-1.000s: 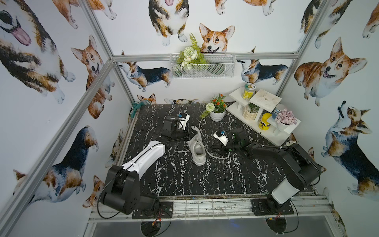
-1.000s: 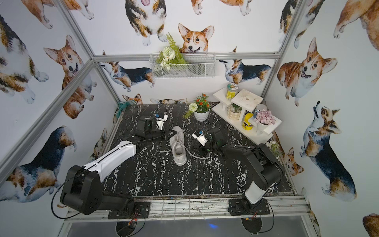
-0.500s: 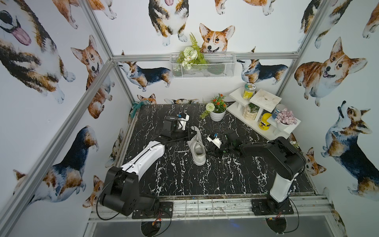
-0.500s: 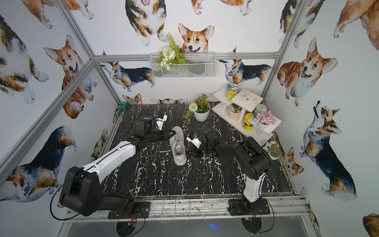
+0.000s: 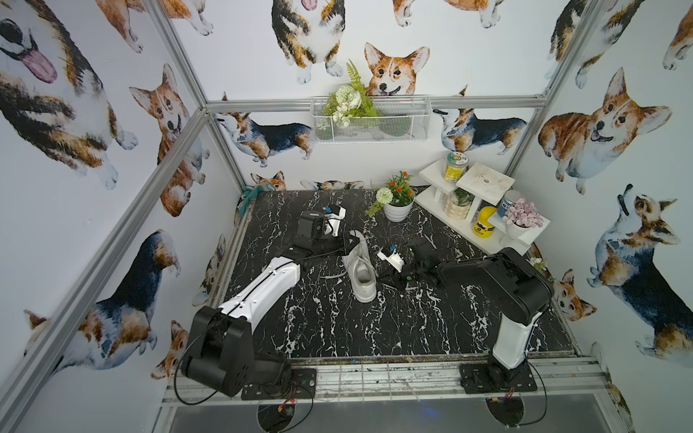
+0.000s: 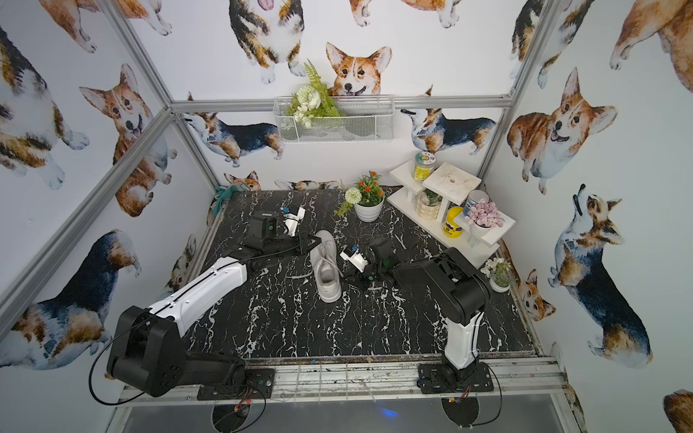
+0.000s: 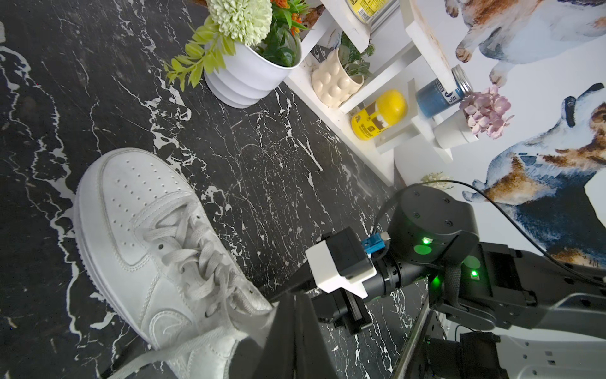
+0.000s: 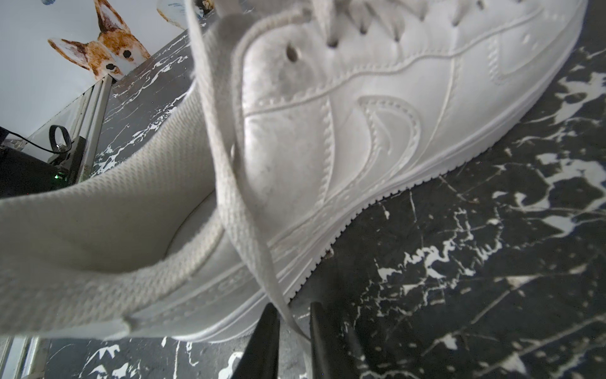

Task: Tie the shoes
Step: Wrap the shoelace around the shoelace, then cross the shoelace with the shoelace.

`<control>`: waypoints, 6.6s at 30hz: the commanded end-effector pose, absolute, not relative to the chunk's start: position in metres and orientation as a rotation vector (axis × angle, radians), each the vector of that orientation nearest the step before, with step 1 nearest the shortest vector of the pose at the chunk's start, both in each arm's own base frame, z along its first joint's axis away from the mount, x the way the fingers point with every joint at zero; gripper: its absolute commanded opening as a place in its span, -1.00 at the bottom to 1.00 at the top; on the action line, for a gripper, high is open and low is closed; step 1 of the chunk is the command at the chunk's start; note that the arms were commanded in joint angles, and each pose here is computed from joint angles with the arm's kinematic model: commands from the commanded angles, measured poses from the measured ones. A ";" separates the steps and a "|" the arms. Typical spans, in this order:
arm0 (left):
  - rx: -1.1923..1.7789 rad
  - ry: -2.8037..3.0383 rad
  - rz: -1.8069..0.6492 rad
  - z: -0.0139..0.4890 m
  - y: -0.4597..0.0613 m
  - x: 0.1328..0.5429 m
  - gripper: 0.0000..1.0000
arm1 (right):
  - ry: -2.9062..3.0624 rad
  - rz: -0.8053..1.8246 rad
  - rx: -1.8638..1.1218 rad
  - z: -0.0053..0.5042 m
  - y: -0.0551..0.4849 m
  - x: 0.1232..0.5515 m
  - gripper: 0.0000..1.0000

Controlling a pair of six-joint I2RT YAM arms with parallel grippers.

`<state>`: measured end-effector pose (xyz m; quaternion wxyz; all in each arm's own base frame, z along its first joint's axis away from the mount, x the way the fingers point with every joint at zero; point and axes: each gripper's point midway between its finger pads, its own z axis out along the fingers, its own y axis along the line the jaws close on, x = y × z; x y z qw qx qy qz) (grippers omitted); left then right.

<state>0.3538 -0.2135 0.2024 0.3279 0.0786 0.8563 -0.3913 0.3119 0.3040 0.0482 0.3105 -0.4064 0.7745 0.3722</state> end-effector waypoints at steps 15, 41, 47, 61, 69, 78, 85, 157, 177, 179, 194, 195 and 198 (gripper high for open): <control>0.276 2.244 -1.000 0.206 -0.212 0.339 -1.00 | 1.823 1.122 -0.950 0.138 0.292 0.323 -1.00; 0.226 2.387 -0.895 0.147 -0.208 0.286 -1.00 | 1.940 1.189 -0.779 0.151 0.311 0.373 -1.00; 0.192 2.448 -0.864 0.120 -0.202 0.279 -1.00 | 1.932 1.199 -0.750 0.155 0.314 0.382 -1.00; 0.299 2.428 -0.967 0.127 -0.238 0.273 -0.88 | 1.965 1.155 -0.762 0.147 0.313 0.385 -1.00; 0.357 2.395 -0.996 0.142 -0.262 0.282 -0.63 | 1.967 1.146 -0.765 0.145 0.313 0.386 -1.00; 0.369 2.381 -0.899 0.160 -0.251 0.284 -0.14 | 1.963 1.123 -0.777 0.146 0.312 0.386 -1.00; 0.345 2.319 -0.815 0.199 -0.236 0.292 0.11 | 1.942 1.117 -0.798 0.151 0.314 0.384 -1.00; 0.295 2.412 -0.835 0.157 -0.220 0.362 -1.00 | 1.942 1.128 -1.003 0.145 0.359 0.340 -1.00; 0.297 2.392 -0.854 0.164 -0.221 0.360 -1.00 | 1.977 1.124 -0.966 0.134 0.369 0.358 -1.00; 0.298 2.389 -0.858 0.165 -0.222 0.360 -1.00 | 1.978 1.129 -0.954 0.134 0.371 0.360 -1.00; 0.286 2.407 -0.896 0.154 -0.223 0.353 -0.88 | 1.961 1.169 -0.893 0.138 0.376 0.366 -1.00; 0.285 2.406 -0.901 0.154 -0.223 0.352 -0.84 | 1.960 1.167 -0.887 0.138 0.376 0.367 -1.00; 0.283 2.400 -0.917 0.155 -0.224 0.350 -0.67 | 1.965 1.163 -0.875 0.136 0.375 0.368 -1.00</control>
